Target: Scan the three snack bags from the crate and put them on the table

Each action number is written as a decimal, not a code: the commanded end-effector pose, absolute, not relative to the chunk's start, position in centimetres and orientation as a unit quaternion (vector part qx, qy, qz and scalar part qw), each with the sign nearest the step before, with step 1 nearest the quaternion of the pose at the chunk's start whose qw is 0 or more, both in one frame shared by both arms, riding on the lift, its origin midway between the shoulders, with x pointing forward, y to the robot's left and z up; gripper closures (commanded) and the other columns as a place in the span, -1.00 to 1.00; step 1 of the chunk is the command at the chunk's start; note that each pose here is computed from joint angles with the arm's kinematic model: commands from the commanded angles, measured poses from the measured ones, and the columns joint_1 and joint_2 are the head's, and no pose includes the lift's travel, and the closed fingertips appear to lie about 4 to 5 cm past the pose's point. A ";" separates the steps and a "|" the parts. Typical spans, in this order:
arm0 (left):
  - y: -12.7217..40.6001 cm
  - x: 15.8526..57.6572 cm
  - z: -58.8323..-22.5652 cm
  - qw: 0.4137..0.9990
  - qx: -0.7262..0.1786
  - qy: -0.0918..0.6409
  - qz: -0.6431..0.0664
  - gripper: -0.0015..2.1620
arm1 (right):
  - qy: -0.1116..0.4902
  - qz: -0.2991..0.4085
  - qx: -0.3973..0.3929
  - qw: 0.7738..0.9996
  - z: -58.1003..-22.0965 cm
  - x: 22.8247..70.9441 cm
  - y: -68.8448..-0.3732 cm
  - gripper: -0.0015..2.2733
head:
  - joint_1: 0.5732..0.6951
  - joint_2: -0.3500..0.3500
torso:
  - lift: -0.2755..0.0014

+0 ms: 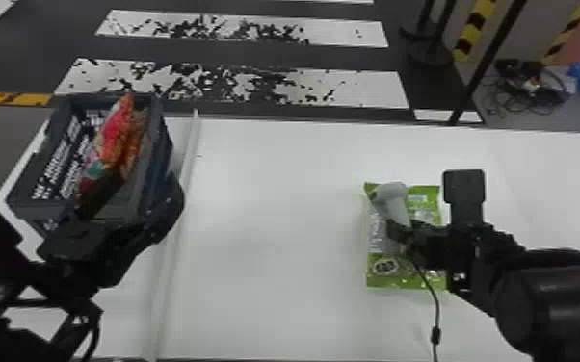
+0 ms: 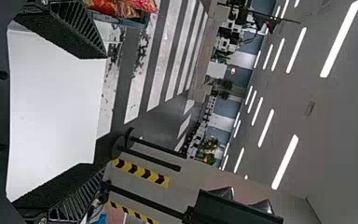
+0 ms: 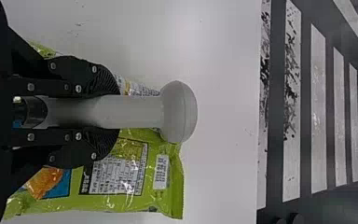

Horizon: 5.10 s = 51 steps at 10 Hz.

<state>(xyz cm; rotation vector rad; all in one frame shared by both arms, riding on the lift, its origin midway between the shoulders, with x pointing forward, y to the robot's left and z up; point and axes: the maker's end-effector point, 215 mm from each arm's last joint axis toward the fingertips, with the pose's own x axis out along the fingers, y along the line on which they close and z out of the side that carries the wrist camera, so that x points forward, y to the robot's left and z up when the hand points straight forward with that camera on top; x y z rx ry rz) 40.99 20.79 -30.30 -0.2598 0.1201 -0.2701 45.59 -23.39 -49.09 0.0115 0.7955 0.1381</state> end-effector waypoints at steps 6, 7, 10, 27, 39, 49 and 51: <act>20.6 41.0 -30.1 0.981 -0.132 0.057 -0.134 -0.97 | 0.312 0.028 0.043 0.949 -41.7 46.7 -30.4 0.97 | 1.00 -0.20 | 0.31; 20.6 41.1 -30.0 0.981 -0.131 0.056 -0.134 -0.97 | 0.312 0.010 0.040 0.949 -42.3 47.2 -33.2 0.97 | 1.00 -0.24 | 0.31; 20.7 41.5 -30.1 0.981 -0.129 0.055 -0.132 -0.97 | 0.310 -0.030 0.041 0.950 -44.8 48.0 -40.0 0.97 | 1.00 -0.53 | 0.31; 20.3 41.9 -30.5 0.981 -0.130 0.057 -0.136 -0.97 | 0.321 0.021 0.050 0.945 -46.0 45.3 -42.1 -0.90 | 1.00 -0.89 | 0.31; 20.7 41.8 -31.0 0.981 -0.124 0.063 -0.133 -0.97 | 0.424 0.258 0.148 0.855 -51.4 47.4 -32.2 -0.89 | 1.00 -0.44 | 0.31; 20.9 42.1 -31.0 0.982 -0.126 0.060 -0.129 -0.97 | 0.353 0.294 0.262 0.849 -44.3 46.1 -30.7 0.97 | 1.00 -0.35 | 0.31; 21.0 42.4 -30.9 0.982 -0.125 0.059 -0.129 -0.97 | 0.258 0.248 0.342 0.869 -38.8 48.2 -36.3 0.97 | 1.00 -0.38 | 0.31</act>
